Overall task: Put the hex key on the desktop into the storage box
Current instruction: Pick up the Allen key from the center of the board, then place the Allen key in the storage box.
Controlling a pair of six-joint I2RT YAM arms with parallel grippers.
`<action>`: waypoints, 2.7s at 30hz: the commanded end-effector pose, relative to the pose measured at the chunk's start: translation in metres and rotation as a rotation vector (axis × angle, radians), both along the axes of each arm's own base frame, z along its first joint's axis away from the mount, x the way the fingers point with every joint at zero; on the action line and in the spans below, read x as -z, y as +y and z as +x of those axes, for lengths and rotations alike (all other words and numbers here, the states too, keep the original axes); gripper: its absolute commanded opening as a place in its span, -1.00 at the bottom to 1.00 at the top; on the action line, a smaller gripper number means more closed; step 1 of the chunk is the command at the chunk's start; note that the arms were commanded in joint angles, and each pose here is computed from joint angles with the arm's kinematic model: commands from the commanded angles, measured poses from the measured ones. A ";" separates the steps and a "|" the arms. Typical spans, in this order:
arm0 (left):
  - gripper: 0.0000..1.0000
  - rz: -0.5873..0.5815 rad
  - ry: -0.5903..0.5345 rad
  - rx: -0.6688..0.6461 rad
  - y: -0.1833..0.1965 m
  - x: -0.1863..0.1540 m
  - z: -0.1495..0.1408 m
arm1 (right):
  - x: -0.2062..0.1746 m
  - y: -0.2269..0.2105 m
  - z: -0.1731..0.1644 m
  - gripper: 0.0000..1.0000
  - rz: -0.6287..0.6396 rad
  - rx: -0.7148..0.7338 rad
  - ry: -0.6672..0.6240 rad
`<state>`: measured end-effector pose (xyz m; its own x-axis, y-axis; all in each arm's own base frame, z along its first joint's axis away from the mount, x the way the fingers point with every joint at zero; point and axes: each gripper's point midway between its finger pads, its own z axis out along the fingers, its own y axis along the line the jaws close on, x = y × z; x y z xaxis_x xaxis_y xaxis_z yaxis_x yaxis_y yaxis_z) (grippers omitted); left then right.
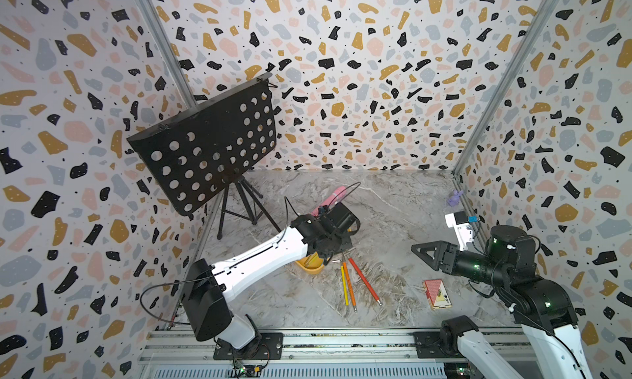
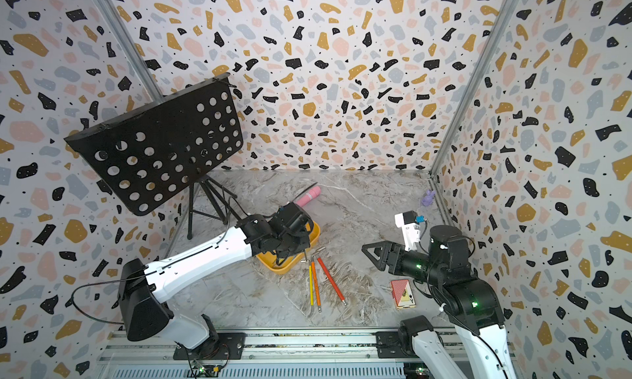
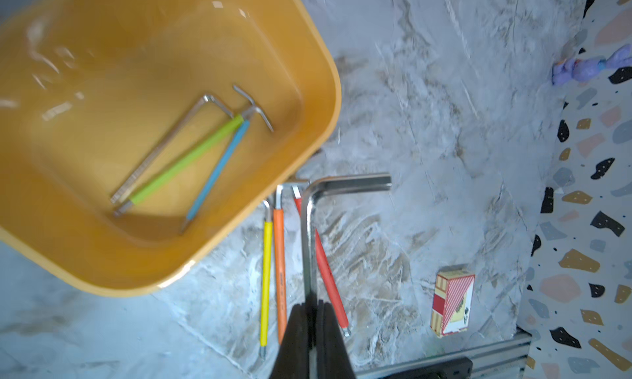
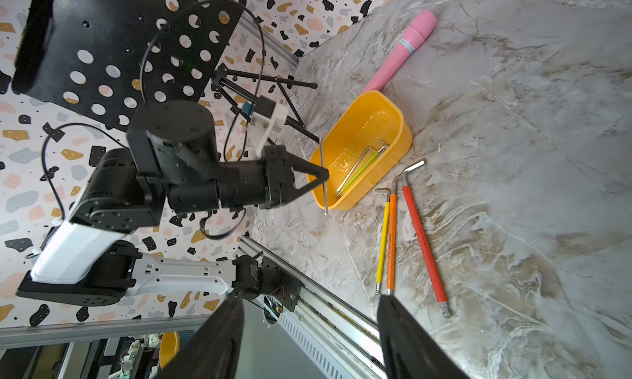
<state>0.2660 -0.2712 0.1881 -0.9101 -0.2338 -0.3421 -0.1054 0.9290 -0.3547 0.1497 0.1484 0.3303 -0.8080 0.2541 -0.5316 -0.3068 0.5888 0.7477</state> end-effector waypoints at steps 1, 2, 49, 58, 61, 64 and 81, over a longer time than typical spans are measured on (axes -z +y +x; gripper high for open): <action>-1.00 0.225 -0.042 0.191 0.032 0.001 0.017 | -0.010 0.000 -0.005 0.35 0.003 -0.012 -0.033; -1.00 0.264 -0.046 0.230 0.035 0.002 0.023 | -0.010 0.000 -0.005 0.35 0.002 -0.012 -0.030; -0.68 0.635 0.227 0.550 0.073 0.152 0.050 | -0.002 0.002 -0.003 0.35 0.003 -0.017 -0.006; -0.51 0.648 0.130 0.518 0.073 0.118 0.055 | -0.002 0.002 -0.004 0.35 0.002 -0.018 -0.008; -0.45 0.618 0.082 0.484 0.067 0.098 0.053 | -0.002 0.001 -0.003 0.35 0.002 -0.016 -0.006; -0.43 0.550 0.047 0.448 0.053 0.079 0.042 | -0.002 0.002 -0.003 0.35 0.000 -0.016 -0.007; -0.37 0.118 0.158 -0.086 0.002 0.075 -0.074 | -0.011 0.001 -0.007 0.35 0.009 -0.016 -0.026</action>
<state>0.2026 -0.2588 0.1083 -0.9621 -0.1051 -0.2514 -0.0754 0.9893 -0.1251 0.1487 0.1486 0.3294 -0.8116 0.2518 -0.5271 -0.3036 0.5890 0.7489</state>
